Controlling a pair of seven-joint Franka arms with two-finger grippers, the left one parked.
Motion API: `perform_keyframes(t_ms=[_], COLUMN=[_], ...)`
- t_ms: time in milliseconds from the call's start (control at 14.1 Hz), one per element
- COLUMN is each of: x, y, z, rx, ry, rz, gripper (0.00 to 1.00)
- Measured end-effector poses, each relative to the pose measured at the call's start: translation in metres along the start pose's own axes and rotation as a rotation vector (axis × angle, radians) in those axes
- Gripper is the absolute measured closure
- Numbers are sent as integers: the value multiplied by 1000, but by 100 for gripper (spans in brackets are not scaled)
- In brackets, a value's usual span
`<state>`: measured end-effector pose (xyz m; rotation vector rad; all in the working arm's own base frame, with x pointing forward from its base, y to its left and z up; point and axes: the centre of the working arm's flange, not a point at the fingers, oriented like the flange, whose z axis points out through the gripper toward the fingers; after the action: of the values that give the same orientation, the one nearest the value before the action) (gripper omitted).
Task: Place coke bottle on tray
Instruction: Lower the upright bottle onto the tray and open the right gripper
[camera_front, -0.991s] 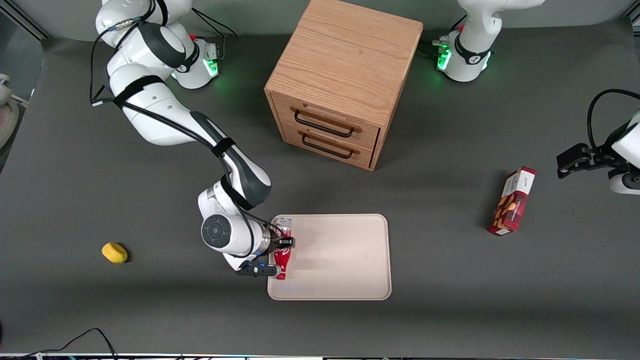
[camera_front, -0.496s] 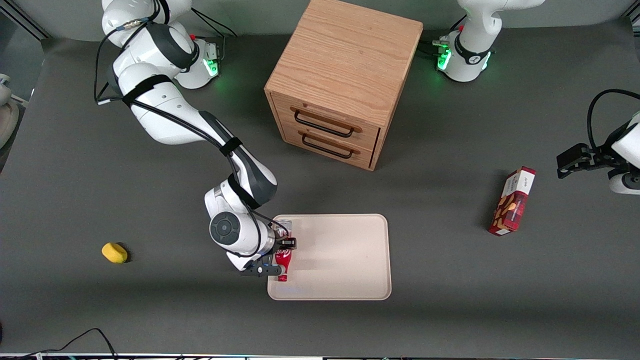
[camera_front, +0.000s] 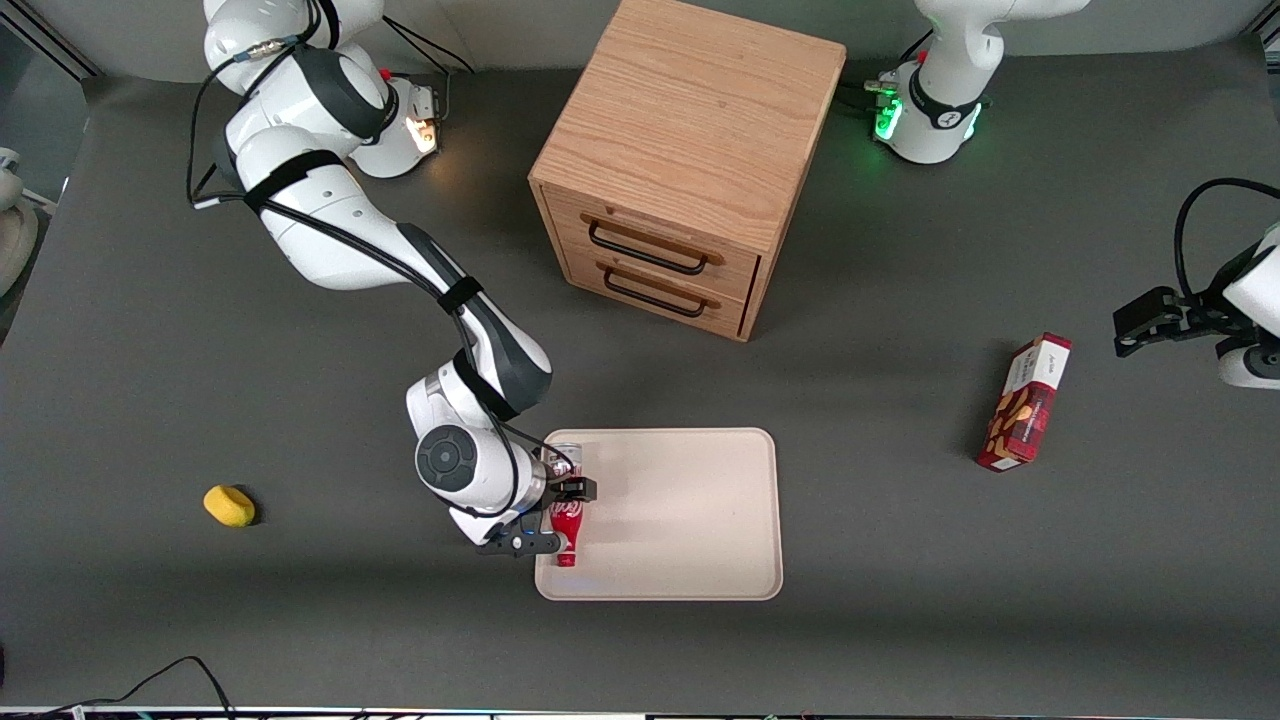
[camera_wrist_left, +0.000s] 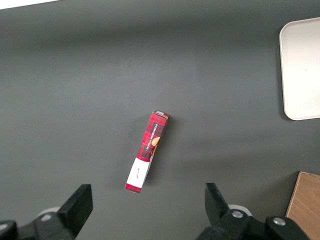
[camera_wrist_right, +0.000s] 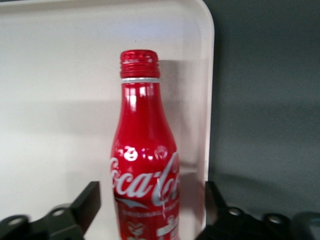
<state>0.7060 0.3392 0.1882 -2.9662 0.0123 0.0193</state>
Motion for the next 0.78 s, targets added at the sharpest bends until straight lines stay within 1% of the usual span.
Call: perform_keyframes(t_ms=[71, 354, 779], x=[0, 0, 2], y=[0, 1, -2], z=[1, 5, 1], rx=[0, 0, 10], ry=[0, -2, 17], rz=[-1, -2, -5], gripper=[0, 0, 0])
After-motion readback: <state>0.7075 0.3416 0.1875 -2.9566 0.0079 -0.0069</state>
